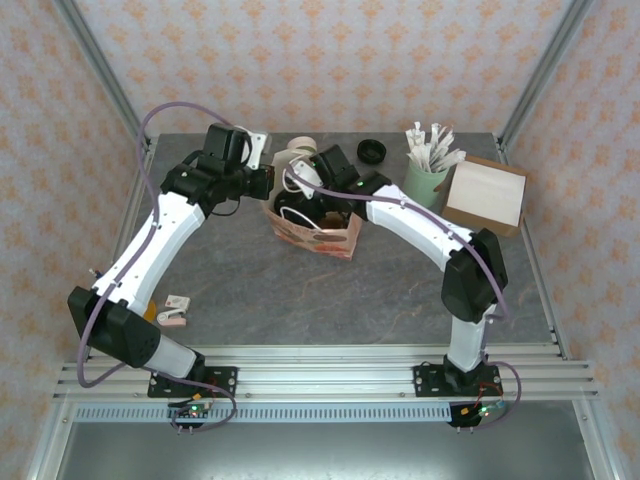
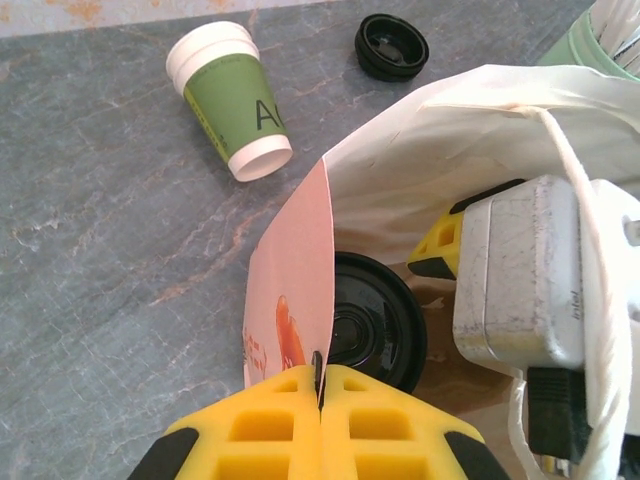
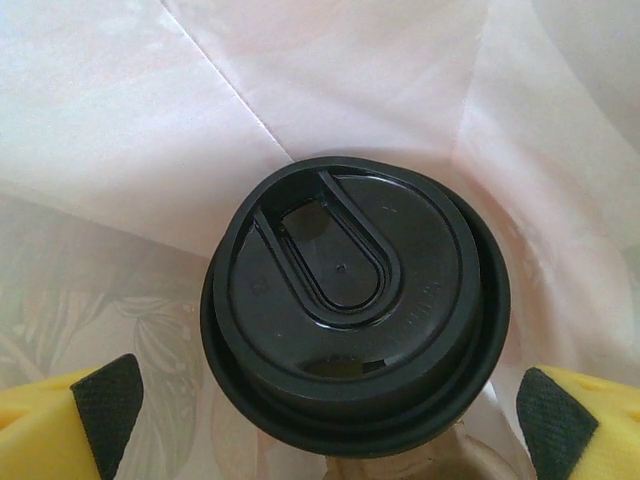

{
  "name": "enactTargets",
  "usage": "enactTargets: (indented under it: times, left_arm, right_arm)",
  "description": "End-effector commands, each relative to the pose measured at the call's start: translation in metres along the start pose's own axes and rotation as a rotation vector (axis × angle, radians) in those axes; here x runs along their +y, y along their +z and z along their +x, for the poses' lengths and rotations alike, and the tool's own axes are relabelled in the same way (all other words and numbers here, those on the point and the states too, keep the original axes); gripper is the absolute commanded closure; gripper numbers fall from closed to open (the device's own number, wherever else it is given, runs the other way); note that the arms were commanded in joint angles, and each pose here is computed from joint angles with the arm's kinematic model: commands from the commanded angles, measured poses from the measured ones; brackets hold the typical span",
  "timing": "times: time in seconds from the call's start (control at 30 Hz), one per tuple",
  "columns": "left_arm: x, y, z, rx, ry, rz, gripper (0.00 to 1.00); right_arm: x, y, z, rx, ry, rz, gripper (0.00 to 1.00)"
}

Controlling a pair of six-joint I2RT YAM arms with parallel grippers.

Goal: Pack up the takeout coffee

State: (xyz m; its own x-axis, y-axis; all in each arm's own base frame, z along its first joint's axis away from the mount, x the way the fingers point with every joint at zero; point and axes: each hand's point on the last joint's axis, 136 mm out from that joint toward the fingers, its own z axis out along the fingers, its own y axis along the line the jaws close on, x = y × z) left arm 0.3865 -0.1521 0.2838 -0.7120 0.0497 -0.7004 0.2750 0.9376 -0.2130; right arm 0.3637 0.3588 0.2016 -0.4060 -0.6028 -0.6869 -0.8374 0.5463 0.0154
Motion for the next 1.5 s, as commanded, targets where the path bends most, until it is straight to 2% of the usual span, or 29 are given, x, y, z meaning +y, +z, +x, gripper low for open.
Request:
enactTargets:
  times: [0.0, 0.27, 0.57, 0.8, 0.93, 1.13, 1.33, 1.47]
  left_arm:
    - [0.0, -0.001, 0.003, 0.03, -0.05, -0.032, 1.0]
    - [0.007, -0.001, 0.002, 0.098, -0.094, -0.124, 1.0]
    - [0.03, -0.005, 0.015, 0.168, -0.142, -0.289, 1.0]
    - [0.033, -0.011, 0.011, 0.147, -0.117, -0.356, 1.0]
    - [0.028, -0.007, 0.015, 0.16, -0.096, -0.35, 1.0]
    - [0.021, -0.005, 0.013, 0.16, -0.077, -0.354, 1.0]
    - [0.024, -0.009, 0.011, 0.171, -0.077, -0.379, 1.0]
    - [0.016, -0.005, 0.01, 0.181, -0.106, -0.337, 1.0]
  right_arm:
    - [0.003, -0.006, 0.004, 0.062, 0.048, -0.01, 0.01]
    - [0.004, -0.008, 0.026, 0.244, 0.143, 0.014, 0.01]
    - [0.01, -0.021, 0.029, 0.278, 0.139, -0.018, 0.01]
    - [0.001, -0.038, 0.017, 0.222, 0.125, 0.026, 0.01]
    - [-0.005, -0.041, 0.013, 0.184, 0.127, 0.063, 0.01]
    - [-0.007, -0.055, -0.015, 0.015, 0.124, 0.086, 0.01]
    - [0.004, -0.062, 0.002, -0.003, 0.004, 0.055, 0.01]
    - [0.013, -0.066, 0.002, -0.093, -0.042, 0.025, 0.01]
